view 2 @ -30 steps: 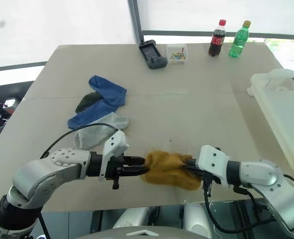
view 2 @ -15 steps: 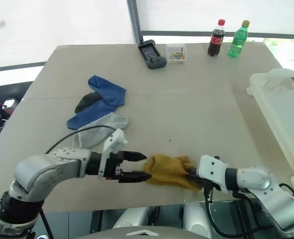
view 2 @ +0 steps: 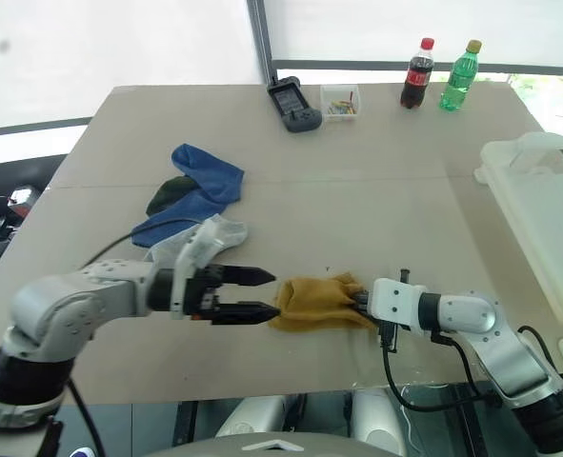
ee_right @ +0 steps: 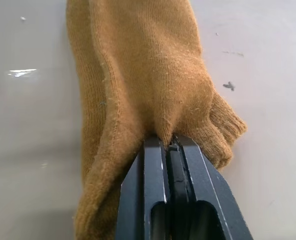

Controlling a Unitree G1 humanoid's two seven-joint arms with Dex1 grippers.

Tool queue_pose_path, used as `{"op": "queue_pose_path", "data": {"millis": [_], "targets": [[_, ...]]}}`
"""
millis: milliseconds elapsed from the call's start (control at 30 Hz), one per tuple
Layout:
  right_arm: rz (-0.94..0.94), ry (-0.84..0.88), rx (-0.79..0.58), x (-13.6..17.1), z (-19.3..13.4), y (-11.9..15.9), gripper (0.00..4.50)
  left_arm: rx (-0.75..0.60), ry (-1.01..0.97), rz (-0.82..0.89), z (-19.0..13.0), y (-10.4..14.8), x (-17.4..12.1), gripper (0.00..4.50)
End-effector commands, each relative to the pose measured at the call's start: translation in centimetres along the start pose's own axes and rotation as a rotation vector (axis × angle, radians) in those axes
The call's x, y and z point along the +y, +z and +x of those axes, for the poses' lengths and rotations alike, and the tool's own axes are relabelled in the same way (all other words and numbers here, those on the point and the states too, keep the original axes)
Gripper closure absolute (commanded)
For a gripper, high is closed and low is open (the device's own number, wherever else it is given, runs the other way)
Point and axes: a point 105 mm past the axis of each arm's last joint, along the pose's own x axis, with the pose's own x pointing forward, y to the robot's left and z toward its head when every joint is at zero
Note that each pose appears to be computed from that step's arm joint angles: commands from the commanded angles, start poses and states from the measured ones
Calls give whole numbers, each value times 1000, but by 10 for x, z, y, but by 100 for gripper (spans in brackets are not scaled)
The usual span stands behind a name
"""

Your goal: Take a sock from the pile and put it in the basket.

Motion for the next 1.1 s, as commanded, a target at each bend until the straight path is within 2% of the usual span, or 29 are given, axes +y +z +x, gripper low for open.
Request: {"op": "queue_pose_path", "data": {"millis": [33, 167, 267, 367, 500, 533, 633, 700, 800, 900, 933, 967, 1033, 1067, 1100], "targets": [[-26, 0, 29, -4, 8, -7, 450, 52, 21, -21, 23, -5, 10, 4], [-32, -36, 14, -13, 9, -3, 450, 169, 74, -50, 33, -30, 27, 4], [33, -15, 5, -12, 3, -1, 450, 197, 95, -49, 35, -38, 34, 4], [101, -50, -34, -19, -6, 8, 346, 222, 128, -30, 38, -46, 43, 0], [188, -160, -100, -31, -19, 22, 151, 215, 124, 29, 41, -47, 44, 0], [218, -160, -121, -30, -20, 27, 114, 201, 121, 44, 41, -45, 43, 0], [254, -142, -171, -25, -16, 37, 114, 75, 128, 62, 37, -19, 43, 0], [244, -130, -162, -21, -7, 34, 114, -45, 101, 26, 29, 5, 37, 0], [216, -107, -113, -13, 6, 20, 206, -111, 86, 5, 10, 23, 32, 0], [178, -107, -75, -9, 12, 7, 343, -111, 125, -14, -9, 26, 33, 0], [175, -114, -64, -9, 14, 2, 404, -112, 139, -42, -16, 24, 34, 0], [173, -115, -56, -9, 15, -1, 442, -111, 150, -66, -22, 22, 34, 0], [183, -110, -51, -6, 18, -6, 442, -73, 194, -139, -32, 8, 38, 0], [190, -108, -53, -6, 19, -7, 450, -44, 210, -170, -33, 0, 38, 57], [191, -104, -53, -5, 20, -9, 450, -13, 224, -207, -34, -11, 39, 87]]}}
